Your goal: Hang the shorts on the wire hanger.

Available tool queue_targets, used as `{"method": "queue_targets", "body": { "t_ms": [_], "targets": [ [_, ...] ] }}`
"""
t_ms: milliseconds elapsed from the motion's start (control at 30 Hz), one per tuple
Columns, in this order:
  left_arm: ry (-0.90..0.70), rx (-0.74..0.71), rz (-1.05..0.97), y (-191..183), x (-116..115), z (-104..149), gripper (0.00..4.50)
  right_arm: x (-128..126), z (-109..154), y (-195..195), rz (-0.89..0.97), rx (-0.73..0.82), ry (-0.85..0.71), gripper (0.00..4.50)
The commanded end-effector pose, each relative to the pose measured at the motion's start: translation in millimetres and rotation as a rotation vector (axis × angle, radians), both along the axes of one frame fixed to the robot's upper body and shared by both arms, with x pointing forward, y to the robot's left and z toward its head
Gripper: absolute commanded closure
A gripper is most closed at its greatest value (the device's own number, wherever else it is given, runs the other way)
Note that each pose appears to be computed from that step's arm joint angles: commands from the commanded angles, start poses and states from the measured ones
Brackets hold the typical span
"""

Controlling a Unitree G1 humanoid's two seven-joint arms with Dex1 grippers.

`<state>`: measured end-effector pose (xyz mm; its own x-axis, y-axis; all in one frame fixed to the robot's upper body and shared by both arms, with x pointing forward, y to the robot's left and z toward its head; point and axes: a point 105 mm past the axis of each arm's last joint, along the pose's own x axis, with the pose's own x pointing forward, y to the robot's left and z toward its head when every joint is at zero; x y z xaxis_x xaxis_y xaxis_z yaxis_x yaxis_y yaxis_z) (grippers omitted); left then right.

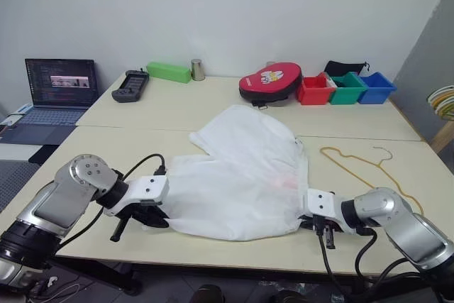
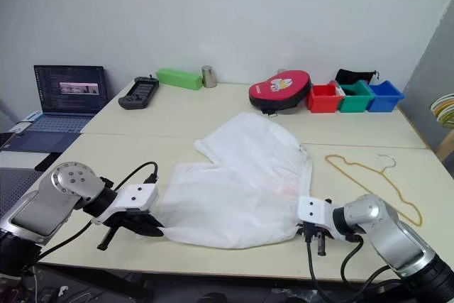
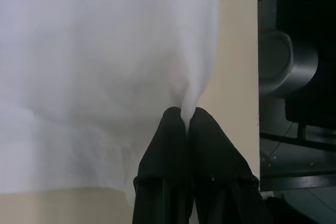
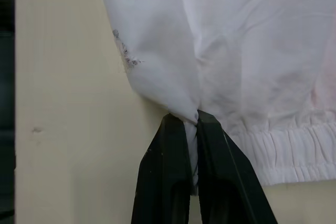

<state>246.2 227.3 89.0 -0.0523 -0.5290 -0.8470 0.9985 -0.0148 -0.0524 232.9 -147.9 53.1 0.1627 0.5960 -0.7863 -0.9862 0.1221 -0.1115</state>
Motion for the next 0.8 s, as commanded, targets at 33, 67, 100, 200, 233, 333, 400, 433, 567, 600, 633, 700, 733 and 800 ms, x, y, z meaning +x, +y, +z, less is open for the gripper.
{"method": "queue_targets", "body": {
  "t_ms": [33,67,100,200,233,333,400,433,567,600,633,700,733,800],
  "targets": [
    [0.004,0.019,-0.024,4.4,-1.4,0.7,4.48,-5.3,9.2,6.2,0.030,0.038,0.011,4.42],
    [0.012,0.018,-0.026,4.9,-2.7,-0.4,4.48,-6.3,9.7,7.4,0.025,0.049,0.021,4.42],
    [0.018,0.016,-0.027,4.9,-3.7,-1.0,4.48,-7.4,10.0,8.4,0.024,0.057,0.030,4.42],
    [0.028,0.002,-0.027,3.3,-4.5,-0.7,4.48,-6.2,10.7,9.5,0.008,0.069,0.032,4.42],
    [0.030,-0.005,-0.027,2.4,-4.3,-0.3,3.98,-5.8,10.8,9.4,0.007,0.068,0.032,3.89],
    [0.034,-0.020,-0.036,-0.3,-4.2,2.2,3.57,-8.1,14.3,7.9,0.016,0.067,0.041,3.44],
    [0.035,-0.021,-0.044,-1.0,-4.3,3.6,3.11,-10.0,19.0,6.7,0.022,0.069,0.045,2.93],
    [0.036,-0.021,-0.049,-1.3,-4.5,4.2,2.86,-11.2,21.5,6.1,0.026,0.070,0.048,2.65],
    [0.037,-0.038,-0.111,-10.4,-10.2,15.8,1.97,-25.7,40.5,6.9,0.065,0.088,0.095,1.69],
    [0.037,-0.053,-0.143,-16.6,-13.5,22.4,1.90,-28.0,48.4,7.6,0.069,0.100,0.102,1.59],
    [0.040,-0.078,-0.170,-23.4,-16.0,30.1,1.62,-27.6,56.5,8.2,0.059,0.117,0.103,1.31],
    [0.035,-0.165,-0.182,-40.5,-11.9,47.5,1.20,-14.3,68.6,6.3,-0.023,0.159,0.067,0.82],
    [0.029,-0.235,-0.167,-52.3,-5.4,58.2,1.18,-6.3,72.3,2.7,-0.073,0.173,0.051,0.56],
    [0.010,-0.396,-0.124,-80.4,10.2,79.1,1.18,13.3,77.5,-13.5,-0.196,0.189,0.020,0.30]
  ]
}}
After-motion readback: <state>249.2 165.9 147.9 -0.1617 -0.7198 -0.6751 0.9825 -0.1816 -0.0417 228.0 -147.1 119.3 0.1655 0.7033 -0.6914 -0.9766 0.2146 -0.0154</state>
